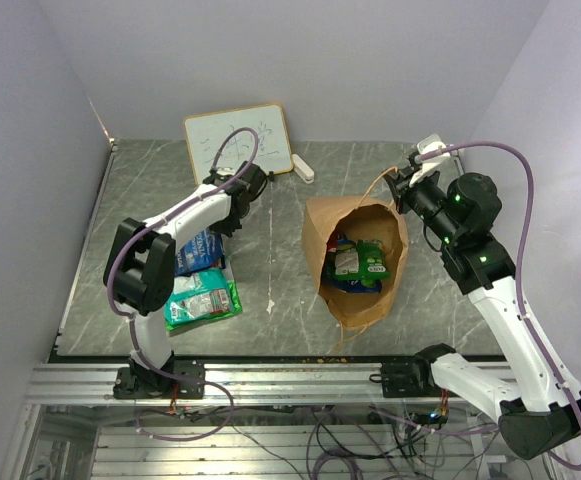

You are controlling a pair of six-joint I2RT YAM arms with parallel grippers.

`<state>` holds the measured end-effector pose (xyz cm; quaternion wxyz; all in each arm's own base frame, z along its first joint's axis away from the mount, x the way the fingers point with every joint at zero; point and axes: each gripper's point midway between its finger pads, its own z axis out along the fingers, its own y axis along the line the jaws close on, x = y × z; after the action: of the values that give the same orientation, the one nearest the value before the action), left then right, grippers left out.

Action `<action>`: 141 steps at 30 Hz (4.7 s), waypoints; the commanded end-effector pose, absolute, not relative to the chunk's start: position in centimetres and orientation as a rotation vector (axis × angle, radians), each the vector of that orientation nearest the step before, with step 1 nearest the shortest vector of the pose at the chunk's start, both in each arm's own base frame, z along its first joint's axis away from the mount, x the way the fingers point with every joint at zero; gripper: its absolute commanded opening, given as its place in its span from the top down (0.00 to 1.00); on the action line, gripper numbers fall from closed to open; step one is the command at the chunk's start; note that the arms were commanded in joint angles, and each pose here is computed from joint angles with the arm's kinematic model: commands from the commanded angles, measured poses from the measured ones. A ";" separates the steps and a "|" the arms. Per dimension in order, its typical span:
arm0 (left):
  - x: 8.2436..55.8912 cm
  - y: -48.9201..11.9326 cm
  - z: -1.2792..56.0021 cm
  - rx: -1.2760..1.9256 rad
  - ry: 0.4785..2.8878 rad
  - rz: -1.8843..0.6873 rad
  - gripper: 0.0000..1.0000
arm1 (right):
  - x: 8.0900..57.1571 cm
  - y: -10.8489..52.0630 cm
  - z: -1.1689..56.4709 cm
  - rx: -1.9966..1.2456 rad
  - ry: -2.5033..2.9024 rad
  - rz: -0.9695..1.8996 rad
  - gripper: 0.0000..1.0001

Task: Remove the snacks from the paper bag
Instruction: Place the snack at the center of the board, then take out the snack from the paper bag, then place the snack at the center of the board.

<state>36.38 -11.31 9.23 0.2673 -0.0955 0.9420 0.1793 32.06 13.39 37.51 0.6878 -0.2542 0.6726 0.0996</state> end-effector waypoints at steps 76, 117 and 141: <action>20.9 -40.1 10.9 1.447 2.020 -0.092 0.15 | 30.2 18.1 39.4 -0.778 1.435 0.470 1.00; 20.2 -36.4 34.8 0.814 1.854 -0.397 0.93 | 31.5 16.4 38.4 -0.692 1.490 0.371 1.00; 22.8 -16.3 38.4 0.148 1.933 0.026 0.93 | 31.4 16.2 37.8 -0.673 1.501 0.366 1.00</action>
<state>20.50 -21.41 43.56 0.5853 0.1215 0.7913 -0.1284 31.86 16.23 37.30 0.6559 -0.3006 0.6732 0.1619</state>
